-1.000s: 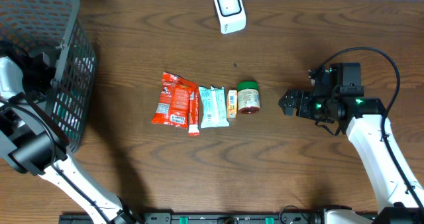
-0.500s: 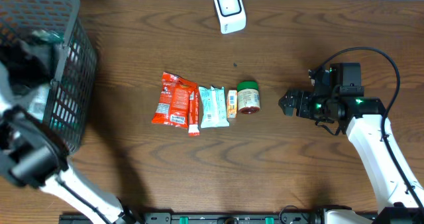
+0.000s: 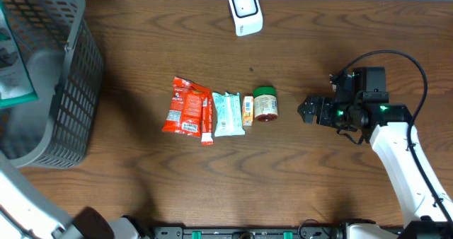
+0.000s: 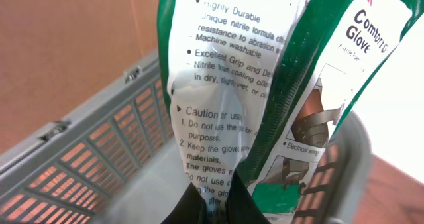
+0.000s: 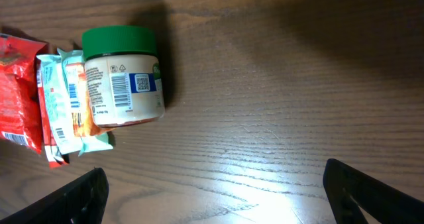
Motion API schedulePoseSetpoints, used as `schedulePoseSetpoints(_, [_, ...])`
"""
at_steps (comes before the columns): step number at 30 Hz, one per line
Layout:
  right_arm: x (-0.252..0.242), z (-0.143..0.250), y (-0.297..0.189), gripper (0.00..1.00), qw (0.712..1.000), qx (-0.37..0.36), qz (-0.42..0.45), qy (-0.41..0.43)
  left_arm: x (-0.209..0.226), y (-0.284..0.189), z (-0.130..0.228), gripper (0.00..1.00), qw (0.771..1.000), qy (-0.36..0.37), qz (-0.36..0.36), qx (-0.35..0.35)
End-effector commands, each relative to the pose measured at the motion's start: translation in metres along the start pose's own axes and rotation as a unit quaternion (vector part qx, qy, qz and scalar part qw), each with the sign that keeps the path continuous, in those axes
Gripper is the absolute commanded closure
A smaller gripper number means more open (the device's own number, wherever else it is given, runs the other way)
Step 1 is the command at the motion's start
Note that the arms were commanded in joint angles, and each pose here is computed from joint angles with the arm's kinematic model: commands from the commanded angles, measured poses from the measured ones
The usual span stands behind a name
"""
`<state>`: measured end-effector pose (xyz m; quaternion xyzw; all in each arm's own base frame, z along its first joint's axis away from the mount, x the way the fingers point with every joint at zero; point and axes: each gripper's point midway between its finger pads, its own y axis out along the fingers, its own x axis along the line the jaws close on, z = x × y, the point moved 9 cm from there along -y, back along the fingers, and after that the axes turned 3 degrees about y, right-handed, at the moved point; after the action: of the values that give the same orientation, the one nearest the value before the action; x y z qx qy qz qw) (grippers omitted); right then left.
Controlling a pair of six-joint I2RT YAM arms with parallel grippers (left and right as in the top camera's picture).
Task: Scan the item barcode
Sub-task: 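Lift the glove pack out and carry it toward the right gripper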
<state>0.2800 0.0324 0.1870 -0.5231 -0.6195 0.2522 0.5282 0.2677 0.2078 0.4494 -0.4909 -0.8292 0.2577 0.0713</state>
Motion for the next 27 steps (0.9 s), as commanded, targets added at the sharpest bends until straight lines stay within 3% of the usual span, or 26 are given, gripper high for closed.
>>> schedulePoseSetpoints(1, [0.005, -0.002, -0.002, 0.01, 1.0, -0.003, -0.007, -0.004, -0.011, -0.037, -0.005, 0.93, 0.999, -0.035, 0.008, -0.033])
schedulePoseSetpoints(8, [0.006, -0.006, -0.002, 0.01, 1.0, -0.016, -0.01, -0.007, -0.048, -0.068, 0.011, 0.93, 0.994, -0.023, 0.104, -0.001])
schedulePoseSetpoints(16, [0.012, -0.014, -0.003, 0.01, 0.999, -0.036, -0.033, -0.005, -0.096, -0.059, 0.058, 0.93, 0.968, -0.01, 0.197, 0.155])
schedulePoseSetpoints(19, [0.025, -0.012, -0.005, 0.04, 0.993, -0.02, -0.114, -0.014, -0.116, -0.058, 0.075, 0.93, 0.951, 0.004, 0.232, 0.205])
schedulePoseSetpoints(24, [0.056, -0.011, -0.017, 0.32, 0.956, 0.005, -0.29, -0.054, -0.15, -0.053, 0.105, 0.93, 0.921, 0.041, 0.269, 0.278])
schedulePoseSetpoints(27, [0.073, -0.009, -0.024, 0.32, 0.928, 0.015, -0.364, -0.085, -0.171, -0.049, 0.123, 0.92, 0.903, 0.068, 0.292, 0.309])
